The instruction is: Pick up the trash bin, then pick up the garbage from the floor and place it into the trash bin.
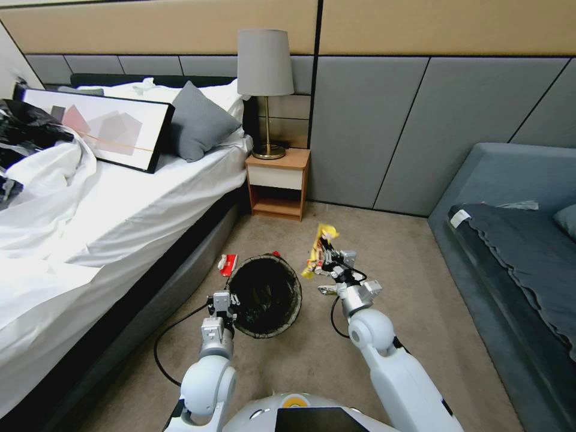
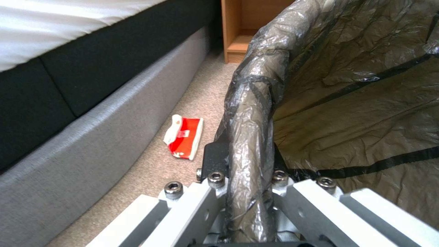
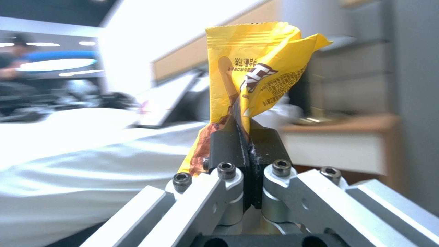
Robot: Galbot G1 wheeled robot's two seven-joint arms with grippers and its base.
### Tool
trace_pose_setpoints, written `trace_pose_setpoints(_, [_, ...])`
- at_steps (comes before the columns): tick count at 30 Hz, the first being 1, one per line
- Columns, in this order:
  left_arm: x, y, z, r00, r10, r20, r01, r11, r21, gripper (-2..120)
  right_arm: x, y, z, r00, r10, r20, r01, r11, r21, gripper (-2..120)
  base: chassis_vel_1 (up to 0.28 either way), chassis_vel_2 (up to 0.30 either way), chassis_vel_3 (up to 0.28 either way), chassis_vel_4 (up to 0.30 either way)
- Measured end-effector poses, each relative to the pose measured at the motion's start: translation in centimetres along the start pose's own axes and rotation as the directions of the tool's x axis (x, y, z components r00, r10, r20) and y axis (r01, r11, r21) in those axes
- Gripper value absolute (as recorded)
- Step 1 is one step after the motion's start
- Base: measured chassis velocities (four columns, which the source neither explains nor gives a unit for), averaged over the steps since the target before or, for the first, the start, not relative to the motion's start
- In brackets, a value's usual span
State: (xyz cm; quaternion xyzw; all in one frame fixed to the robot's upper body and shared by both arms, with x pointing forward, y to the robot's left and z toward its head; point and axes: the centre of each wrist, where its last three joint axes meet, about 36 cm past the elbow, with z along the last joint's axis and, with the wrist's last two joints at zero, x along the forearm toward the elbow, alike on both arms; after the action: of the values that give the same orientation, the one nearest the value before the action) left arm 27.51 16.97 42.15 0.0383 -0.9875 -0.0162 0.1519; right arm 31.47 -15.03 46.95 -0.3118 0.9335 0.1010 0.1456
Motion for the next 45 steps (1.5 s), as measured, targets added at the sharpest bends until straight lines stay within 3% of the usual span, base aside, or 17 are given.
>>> trace_pose_setpoints(8, [0.2, -0.4, 0.0, 1.0, 0.016, -0.015, -0.015, 1.0, 0.015, 1, 1.2, 1.4, 1.1, 0.993, -0.1, -0.069, 0.101, 0.995, 0.013, 0, 0.0, 0.0, 0.0, 0.0])
trace_pose_setpoints(15, [0.2, -0.7, -0.3, 1.0, 0.022, -0.011, -0.022, 0.999, 0.024, 1, 2.1, 2.1, 5.2, 0.983, -0.105, -0.152, 0.107, 0.994, 0.001, 0, 0.0, 0.0, 0.0, 0.0])
trace_pose_setpoints(28, [1.1, -0.9, -0.9, 0.999, 0.034, 0.002, -0.034, 0.999, 0.029, 1, 1.4, 1.4, 8.8, 0.982, -0.089, -0.169, 0.09, 0.996, 0.001, 0, 0.0, 0.0, 0.0, 0.0])
trace_pose_setpoints(40, [1.7, -0.9, -1.4, 0.999, 0.039, 0.013, -0.04, 0.999, 0.032, 1, 1.3, 0.9, 10.0, 0.981, -0.086, -0.172, 0.092, 0.995, 0.031, 0, 0.0, 0.0, 0.0, 0.0])
trace_pose_setpoints(45, [1.8, -0.9, -1.4, 0.999, 0.04, 0.014, -0.04, 0.999, 0.032, 1, 1.3, 0.9, 10.2, 0.981, -0.088, -0.174, 0.095, 0.995, 0.036, 17, 0.0, 0.0, 0.0, 0.0])
